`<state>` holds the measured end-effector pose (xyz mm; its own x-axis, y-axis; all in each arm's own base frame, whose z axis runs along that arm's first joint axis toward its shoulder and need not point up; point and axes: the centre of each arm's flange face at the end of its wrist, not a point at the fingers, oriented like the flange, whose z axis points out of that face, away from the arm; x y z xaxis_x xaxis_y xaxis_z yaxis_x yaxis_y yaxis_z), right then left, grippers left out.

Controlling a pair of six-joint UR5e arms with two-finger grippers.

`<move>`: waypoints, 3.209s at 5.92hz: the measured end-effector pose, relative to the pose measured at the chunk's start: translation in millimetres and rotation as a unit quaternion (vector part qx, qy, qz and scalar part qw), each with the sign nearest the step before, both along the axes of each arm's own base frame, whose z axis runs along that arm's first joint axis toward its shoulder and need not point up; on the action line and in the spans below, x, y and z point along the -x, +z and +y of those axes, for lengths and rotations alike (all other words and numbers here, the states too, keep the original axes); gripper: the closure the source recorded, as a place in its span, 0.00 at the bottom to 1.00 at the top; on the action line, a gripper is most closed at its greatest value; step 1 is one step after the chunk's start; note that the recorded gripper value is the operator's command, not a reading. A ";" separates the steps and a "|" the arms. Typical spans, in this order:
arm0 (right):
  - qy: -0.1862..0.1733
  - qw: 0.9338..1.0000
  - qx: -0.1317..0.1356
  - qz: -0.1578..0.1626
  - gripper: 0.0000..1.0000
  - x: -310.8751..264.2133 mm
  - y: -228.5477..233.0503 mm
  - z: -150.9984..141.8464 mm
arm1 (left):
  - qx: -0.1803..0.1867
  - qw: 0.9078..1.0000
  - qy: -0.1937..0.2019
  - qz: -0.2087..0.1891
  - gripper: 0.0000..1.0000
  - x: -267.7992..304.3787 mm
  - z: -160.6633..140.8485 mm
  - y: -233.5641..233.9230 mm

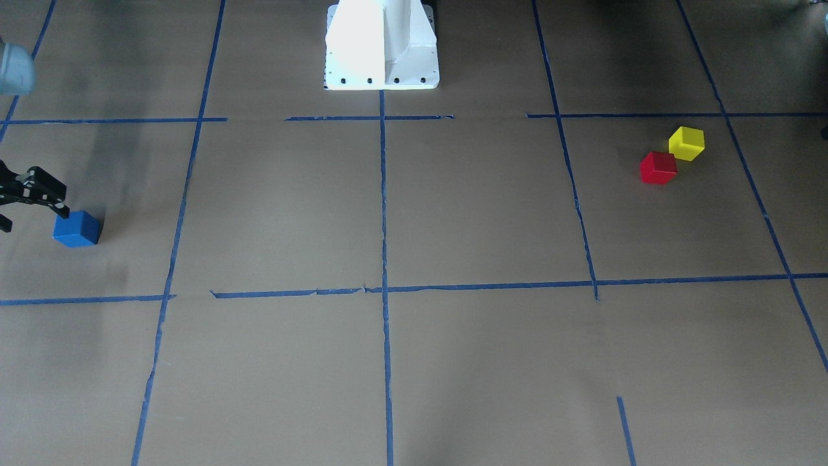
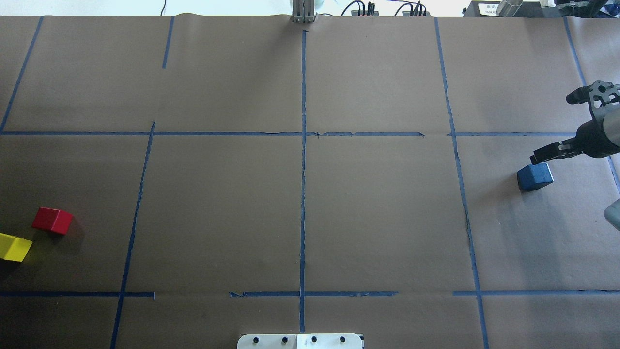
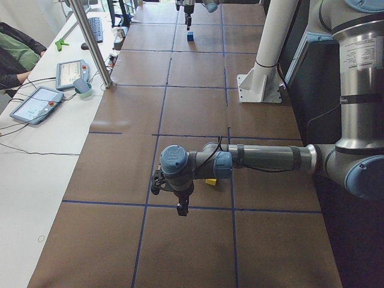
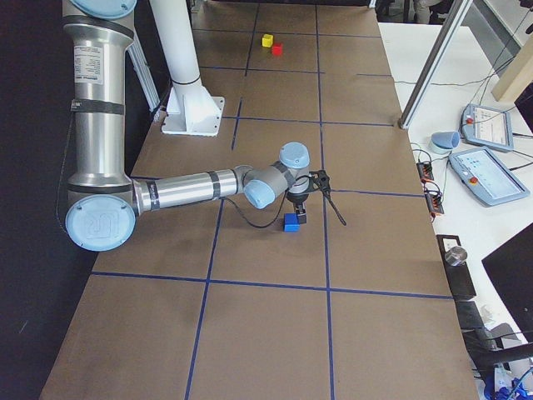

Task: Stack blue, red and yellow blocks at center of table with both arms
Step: 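Reach the right gripper down over the blue cube, then close the right gripper on the blue cube and lift it, then carry the blue cube to the center grid square and lower it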

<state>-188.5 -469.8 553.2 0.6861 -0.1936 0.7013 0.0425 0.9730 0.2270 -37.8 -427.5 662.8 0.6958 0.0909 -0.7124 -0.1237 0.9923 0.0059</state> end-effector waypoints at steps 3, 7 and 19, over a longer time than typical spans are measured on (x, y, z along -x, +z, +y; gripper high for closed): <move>-0.016 0.999 0.021 0.023 0.00 23.3 32.0 7.3 | 0.001 1.000 0.000 0.000 0.00 -0.3 0.0 0.5; -0.034 0.998 0.032 0.031 0.95 42.8 45.0 13.6 | 0.001 1.000 0.000 0.000 0.00 0.0 0.1 0.5; 0.100 0.988 0.113 -0.026 0.27 444.9 -365.5 22.5 | 0.000 1.000 0.000 0.000 0.00 0.0 -0.1 -0.3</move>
